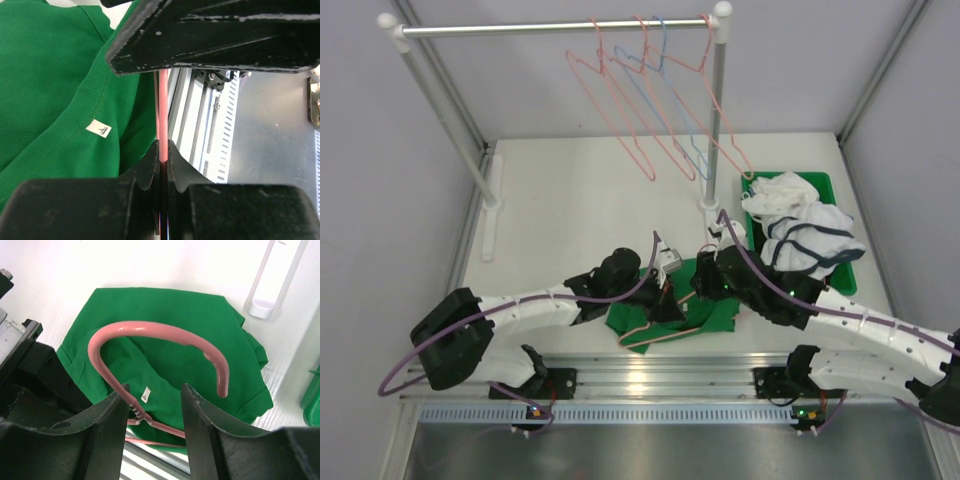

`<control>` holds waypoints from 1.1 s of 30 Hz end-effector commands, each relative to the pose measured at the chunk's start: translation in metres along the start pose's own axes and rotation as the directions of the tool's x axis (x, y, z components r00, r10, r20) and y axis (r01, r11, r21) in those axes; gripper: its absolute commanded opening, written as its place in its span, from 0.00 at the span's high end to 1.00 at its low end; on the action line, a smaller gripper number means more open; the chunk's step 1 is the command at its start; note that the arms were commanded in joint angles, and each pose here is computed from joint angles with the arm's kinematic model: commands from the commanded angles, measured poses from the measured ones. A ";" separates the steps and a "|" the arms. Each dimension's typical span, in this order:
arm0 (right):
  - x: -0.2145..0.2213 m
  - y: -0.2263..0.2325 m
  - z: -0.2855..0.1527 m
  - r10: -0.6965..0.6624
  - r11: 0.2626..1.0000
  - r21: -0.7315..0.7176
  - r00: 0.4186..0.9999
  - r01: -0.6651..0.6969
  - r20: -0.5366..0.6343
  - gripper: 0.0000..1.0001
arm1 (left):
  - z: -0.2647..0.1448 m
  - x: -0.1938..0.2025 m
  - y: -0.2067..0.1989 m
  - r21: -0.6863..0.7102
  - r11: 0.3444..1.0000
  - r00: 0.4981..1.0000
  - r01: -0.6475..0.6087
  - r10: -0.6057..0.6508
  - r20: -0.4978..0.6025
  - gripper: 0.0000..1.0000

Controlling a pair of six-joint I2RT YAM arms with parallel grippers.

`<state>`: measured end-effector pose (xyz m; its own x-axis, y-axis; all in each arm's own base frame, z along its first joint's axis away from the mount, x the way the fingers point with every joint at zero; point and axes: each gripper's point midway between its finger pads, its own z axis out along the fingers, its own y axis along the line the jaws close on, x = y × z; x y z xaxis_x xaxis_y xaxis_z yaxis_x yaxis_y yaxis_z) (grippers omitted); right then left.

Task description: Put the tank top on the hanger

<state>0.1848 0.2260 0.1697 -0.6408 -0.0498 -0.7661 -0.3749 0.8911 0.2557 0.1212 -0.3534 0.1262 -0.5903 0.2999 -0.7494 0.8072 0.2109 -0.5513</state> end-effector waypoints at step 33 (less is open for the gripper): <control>0.006 -0.010 0.010 -0.062 0.972 0.230 0.995 0.041 0.084 1.00 | -0.043 -0.030 0.061 -0.470 0.871 0.983 0.140 -0.066 0.169 0.59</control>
<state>0.1868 0.2168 0.1390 -0.5877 -0.1163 -0.8007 -0.2669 0.9621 0.0561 0.1681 -0.3336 0.1324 -0.6270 0.1818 -0.7575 0.7172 0.5143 -0.4702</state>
